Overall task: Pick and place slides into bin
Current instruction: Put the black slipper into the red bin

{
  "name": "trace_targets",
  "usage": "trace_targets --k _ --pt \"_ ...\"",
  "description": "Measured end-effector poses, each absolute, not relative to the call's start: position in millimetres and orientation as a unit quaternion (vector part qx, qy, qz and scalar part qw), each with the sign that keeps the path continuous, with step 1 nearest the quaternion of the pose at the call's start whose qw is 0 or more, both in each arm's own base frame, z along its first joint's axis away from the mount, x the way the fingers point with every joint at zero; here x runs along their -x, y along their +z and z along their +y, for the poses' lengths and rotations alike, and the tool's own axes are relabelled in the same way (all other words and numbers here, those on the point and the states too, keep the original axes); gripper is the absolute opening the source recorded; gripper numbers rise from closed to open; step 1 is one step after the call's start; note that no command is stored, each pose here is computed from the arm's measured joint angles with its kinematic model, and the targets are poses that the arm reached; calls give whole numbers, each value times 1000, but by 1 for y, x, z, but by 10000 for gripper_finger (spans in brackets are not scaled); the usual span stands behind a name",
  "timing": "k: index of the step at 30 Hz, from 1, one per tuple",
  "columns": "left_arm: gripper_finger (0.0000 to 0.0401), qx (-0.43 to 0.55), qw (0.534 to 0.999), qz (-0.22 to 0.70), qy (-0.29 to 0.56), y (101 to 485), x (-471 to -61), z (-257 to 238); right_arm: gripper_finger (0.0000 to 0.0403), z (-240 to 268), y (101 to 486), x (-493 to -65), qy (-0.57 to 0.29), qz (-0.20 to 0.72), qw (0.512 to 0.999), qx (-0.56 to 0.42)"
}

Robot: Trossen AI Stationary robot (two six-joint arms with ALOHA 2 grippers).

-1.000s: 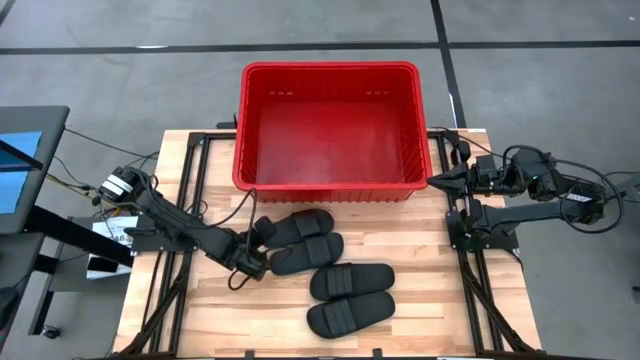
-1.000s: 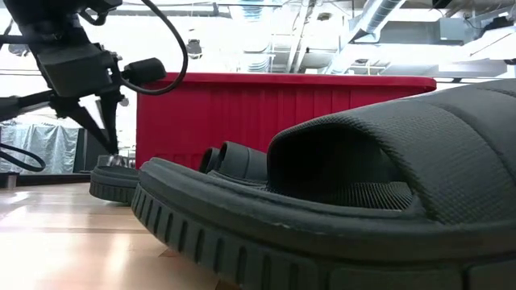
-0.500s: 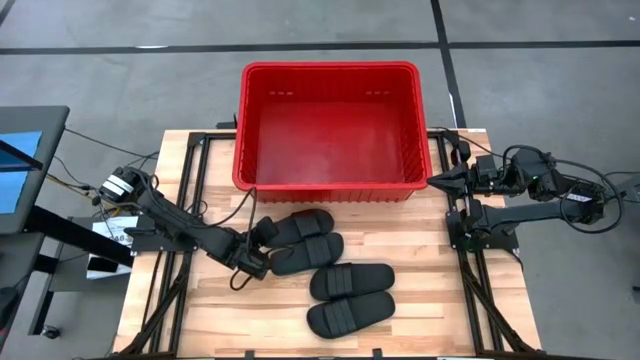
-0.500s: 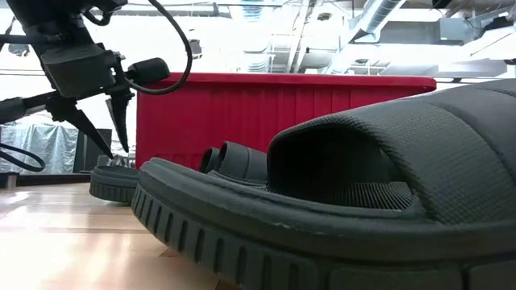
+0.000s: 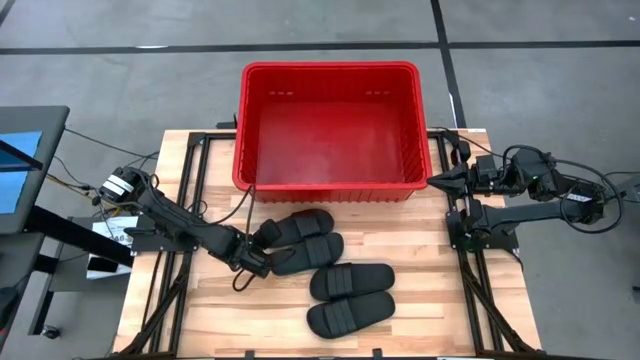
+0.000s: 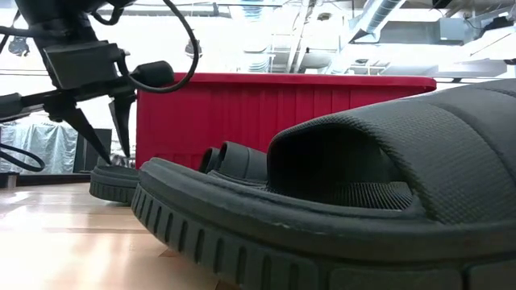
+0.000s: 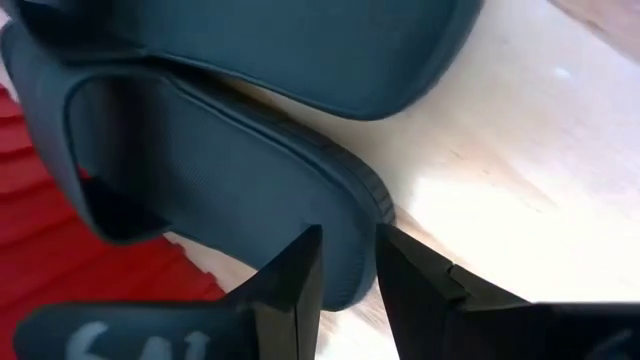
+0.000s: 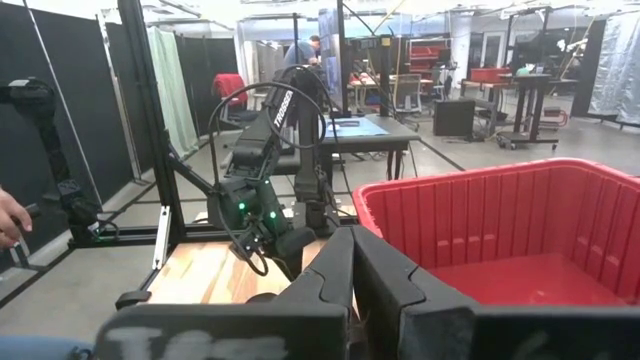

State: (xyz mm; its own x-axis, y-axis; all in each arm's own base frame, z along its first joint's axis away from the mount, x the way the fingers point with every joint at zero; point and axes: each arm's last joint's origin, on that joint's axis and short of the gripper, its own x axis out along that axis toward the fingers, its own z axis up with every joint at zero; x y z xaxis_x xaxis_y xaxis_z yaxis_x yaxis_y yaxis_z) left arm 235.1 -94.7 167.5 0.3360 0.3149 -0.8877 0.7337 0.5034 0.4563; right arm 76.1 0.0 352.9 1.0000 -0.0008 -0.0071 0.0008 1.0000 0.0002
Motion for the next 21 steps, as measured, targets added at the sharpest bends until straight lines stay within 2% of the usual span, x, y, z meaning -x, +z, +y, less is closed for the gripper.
trace_targets --k 14,21 --pt "87 -468 629 600 -161 149 -229 -83 0 0 353 -76 0 4 1000 0" --pt "87 -451 631 613 -152 140 -236 -74 0 0 353 -76 0 5 1000 0"
